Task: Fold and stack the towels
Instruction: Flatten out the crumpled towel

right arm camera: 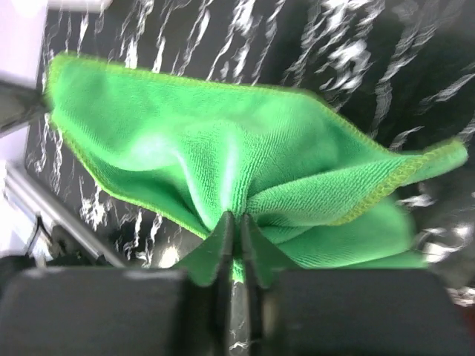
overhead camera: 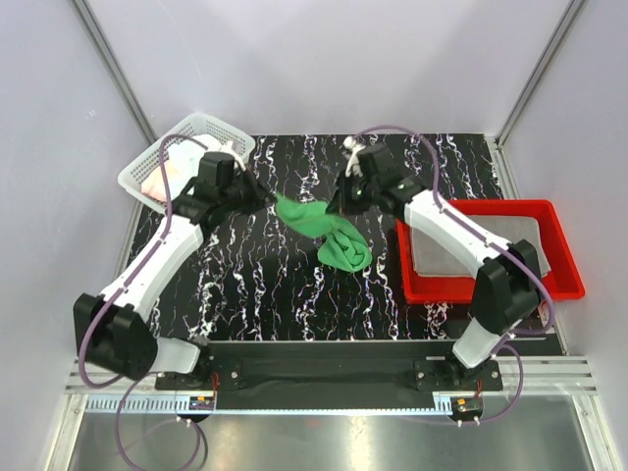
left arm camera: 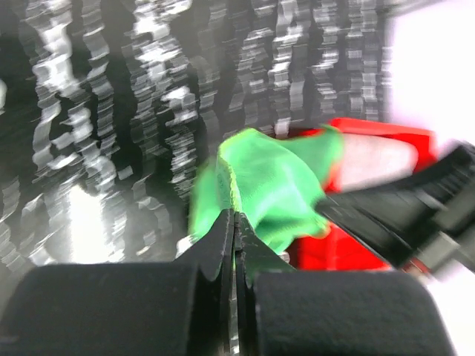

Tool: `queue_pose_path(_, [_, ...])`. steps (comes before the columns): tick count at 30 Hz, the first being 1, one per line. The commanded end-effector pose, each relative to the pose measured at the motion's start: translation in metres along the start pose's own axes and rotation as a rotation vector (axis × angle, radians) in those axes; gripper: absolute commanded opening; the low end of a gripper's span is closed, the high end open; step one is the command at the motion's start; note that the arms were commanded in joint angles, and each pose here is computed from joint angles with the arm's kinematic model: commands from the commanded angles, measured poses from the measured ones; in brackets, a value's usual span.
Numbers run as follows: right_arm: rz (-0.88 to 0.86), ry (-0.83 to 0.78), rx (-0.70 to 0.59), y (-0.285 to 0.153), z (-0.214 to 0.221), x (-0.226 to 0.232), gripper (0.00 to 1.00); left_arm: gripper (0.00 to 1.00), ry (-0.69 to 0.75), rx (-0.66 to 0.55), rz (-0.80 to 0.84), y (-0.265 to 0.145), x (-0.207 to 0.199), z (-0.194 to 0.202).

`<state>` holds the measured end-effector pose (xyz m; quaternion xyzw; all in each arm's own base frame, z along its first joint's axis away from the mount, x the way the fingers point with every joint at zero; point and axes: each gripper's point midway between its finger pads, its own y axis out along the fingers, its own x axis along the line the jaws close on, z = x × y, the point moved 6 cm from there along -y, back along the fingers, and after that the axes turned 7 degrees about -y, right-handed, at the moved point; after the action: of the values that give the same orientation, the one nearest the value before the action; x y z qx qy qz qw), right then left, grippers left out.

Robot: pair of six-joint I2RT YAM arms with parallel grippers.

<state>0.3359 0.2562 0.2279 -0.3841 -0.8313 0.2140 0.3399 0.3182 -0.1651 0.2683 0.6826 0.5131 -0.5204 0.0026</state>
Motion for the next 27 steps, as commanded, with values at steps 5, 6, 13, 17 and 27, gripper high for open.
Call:
queue_pose_path(5, [0.032,0.037,0.221,0.040,0.086,-0.002,0.36,0.00,-0.038,0.069,-0.361,-0.001,0.116,0.048])
queue_pose_path(6, [0.041,0.032,0.221,0.041,0.085,-0.003,0.41,0.00,-0.045,0.071,-0.389,-0.001,0.127,0.049])
queue_pose_path(13, [0.161,-0.081,0.135,0.047,0.037,-0.012,0.47,0.00,-0.071,0.121,-0.465,0.012,0.161,0.067])
queue_pose_path(17, [0.183,-0.044,0.114,0.064,0.024,-0.016,0.49,0.00,-0.065,0.124,-0.484,0.012,0.169,0.073])
queue_pose_path(27, [-0.141,-0.140,0.225,0.130,0.014,0.007,0.54,0.00,-0.086,0.112,-0.477,0.012,0.177,0.081])
